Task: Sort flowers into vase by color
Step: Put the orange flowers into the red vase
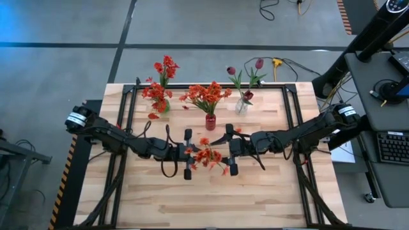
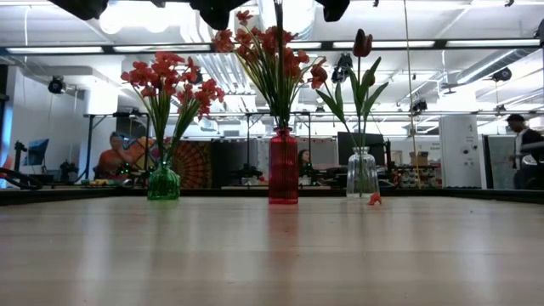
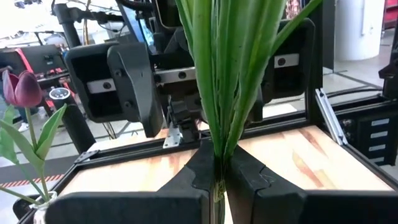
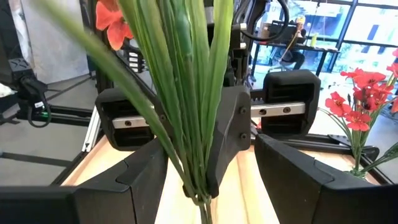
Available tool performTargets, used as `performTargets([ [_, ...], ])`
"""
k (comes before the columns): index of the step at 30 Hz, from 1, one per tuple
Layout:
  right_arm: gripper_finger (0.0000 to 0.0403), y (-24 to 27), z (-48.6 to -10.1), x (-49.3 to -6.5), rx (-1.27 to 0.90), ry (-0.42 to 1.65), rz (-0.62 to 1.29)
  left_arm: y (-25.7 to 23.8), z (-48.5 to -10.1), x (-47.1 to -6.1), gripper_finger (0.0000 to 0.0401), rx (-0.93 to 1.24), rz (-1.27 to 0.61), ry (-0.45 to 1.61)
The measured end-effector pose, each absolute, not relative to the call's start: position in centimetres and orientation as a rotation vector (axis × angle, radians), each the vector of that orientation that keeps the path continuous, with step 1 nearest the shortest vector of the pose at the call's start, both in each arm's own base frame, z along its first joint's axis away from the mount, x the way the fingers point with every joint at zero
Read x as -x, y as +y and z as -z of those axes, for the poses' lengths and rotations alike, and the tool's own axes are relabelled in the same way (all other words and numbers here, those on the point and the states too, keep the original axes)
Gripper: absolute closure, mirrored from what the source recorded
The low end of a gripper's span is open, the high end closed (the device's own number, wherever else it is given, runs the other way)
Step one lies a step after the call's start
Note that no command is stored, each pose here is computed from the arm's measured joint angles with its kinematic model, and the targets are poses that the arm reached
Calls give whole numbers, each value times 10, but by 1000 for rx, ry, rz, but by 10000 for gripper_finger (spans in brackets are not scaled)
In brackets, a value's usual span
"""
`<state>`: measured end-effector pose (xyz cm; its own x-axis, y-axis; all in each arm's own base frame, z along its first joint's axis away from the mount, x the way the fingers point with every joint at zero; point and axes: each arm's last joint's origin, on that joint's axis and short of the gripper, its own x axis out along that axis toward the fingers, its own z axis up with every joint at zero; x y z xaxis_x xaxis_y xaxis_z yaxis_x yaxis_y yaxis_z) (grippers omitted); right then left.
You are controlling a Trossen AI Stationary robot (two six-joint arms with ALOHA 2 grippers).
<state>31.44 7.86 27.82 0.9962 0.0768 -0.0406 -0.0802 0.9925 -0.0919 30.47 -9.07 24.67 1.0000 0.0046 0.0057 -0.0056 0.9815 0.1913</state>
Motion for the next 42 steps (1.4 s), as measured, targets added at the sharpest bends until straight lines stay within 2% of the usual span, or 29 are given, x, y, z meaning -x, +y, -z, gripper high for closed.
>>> performTargets([
  [17,173,79,-277,-314,83,48,-80,-95,-237,-331,397,-192,-17,9],
  [21,191,79,-276,-314,80,59,-80,-95,-235,-333,397,-197,-22,32],
  [25,226,79,-276,-314,77,62,-80,-95,-238,-332,386,-184,-26,26],
  [34,309,79,-276,-314,64,61,-79,-92,-239,-330,324,-155,-126,51],
  [42,349,78,-278,-313,63,56,-79,-93,-238,-327,227,-141,-118,84],
])
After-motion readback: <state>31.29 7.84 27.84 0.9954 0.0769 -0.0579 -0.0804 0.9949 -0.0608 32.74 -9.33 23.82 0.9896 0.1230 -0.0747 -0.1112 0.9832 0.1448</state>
